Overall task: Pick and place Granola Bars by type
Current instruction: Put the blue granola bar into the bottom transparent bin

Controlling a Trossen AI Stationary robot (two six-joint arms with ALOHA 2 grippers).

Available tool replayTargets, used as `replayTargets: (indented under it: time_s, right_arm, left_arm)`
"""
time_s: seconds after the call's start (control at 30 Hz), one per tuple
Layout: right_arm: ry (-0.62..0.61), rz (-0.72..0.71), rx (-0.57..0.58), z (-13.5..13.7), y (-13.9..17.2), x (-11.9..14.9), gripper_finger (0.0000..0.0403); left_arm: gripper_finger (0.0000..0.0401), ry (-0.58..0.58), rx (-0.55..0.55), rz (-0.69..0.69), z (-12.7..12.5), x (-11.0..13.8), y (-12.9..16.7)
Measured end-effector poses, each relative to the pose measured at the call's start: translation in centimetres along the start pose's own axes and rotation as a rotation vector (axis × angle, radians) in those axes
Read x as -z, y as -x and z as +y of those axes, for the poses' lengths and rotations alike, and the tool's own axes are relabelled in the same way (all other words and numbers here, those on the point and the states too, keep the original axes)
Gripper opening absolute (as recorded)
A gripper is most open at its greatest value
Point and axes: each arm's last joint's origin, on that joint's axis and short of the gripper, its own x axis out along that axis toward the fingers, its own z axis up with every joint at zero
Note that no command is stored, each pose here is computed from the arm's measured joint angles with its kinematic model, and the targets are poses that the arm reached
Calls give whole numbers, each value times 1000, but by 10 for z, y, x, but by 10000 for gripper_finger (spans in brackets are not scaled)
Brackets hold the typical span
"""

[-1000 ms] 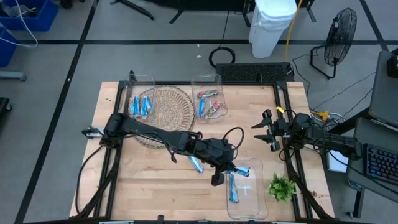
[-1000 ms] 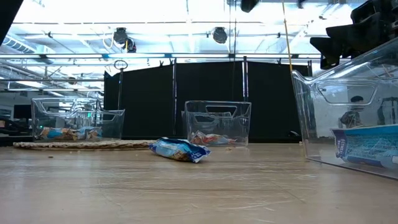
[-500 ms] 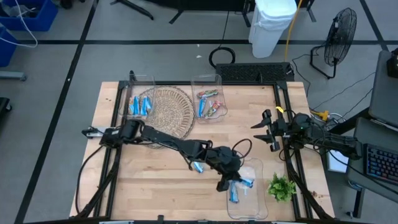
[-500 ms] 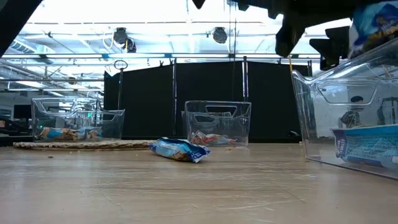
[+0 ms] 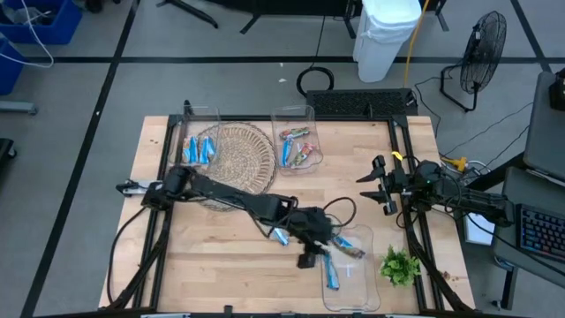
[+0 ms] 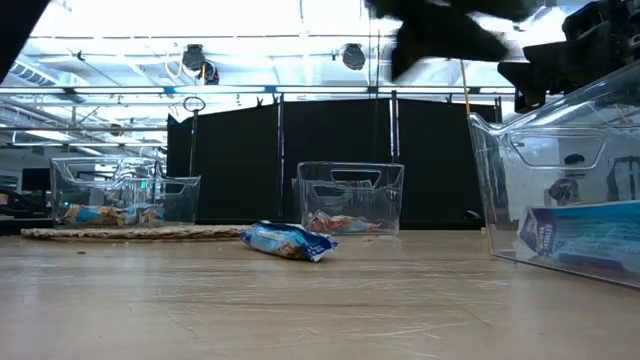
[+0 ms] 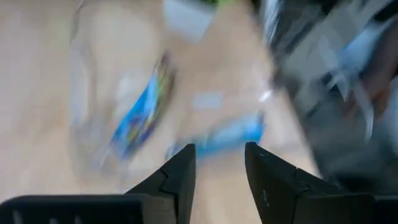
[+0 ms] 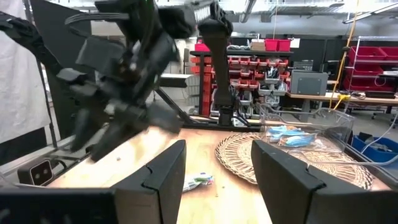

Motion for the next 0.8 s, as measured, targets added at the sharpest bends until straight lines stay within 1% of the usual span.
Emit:
replayTargets:
  time_s: [0.1, 0.17, 0.2, 0.33, 0.43, 0.47, 0.5, 0.53, 0.63, 0.7, 0.8]
  right_arm:
    - [-3, 7, 0, 0, 0, 1, 174]
    - [-3, 7, 0, 0, 0, 1, 174]
    - [-3, 8, 0, 0, 0, 1, 174]
    - [-6, 13, 0, 0, -1, 1, 174]
    - [-6, 15, 0, 0, -1, 1, 174]
    - [-6, 15, 0, 0, -1, 1, 174]
    - [-6, 15, 0, 0, -1, 1, 174]
    - [-6, 15, 0, 0, -1, 1, 174]
    - [-4, 10, 0, 0, -1, 1, 174]
    - [-4, 10, 0, 0, -1, 1, 174]
    - [-4, 10, 0, 0, -1, 1, 174]
  left_arm:
    - [135, -45, -155, 156, -15, 11, 23]
    - [129, -73, -250, 253, -23, 21, 31]
    - [126, -65, -293, 297, -26, 26, 34]
    - [116, 42, -438, 399, -34, 41, 41]
    - [111, 161, -513, 478, -28, 53, 35]
    - [109, 173, -530, 510, -25, 58, 33]
    - [107, 157, -536, 544, -23, 62, 31]
    - [104, 106, -529, 581, -21, 67, 29]
    - [96, -115, -459, 693, -21, 84, 22]
    - [94, -219, -418, 759, -19, 97, 17]
    - [93, -304, -388, 835, -13, 112, 15]
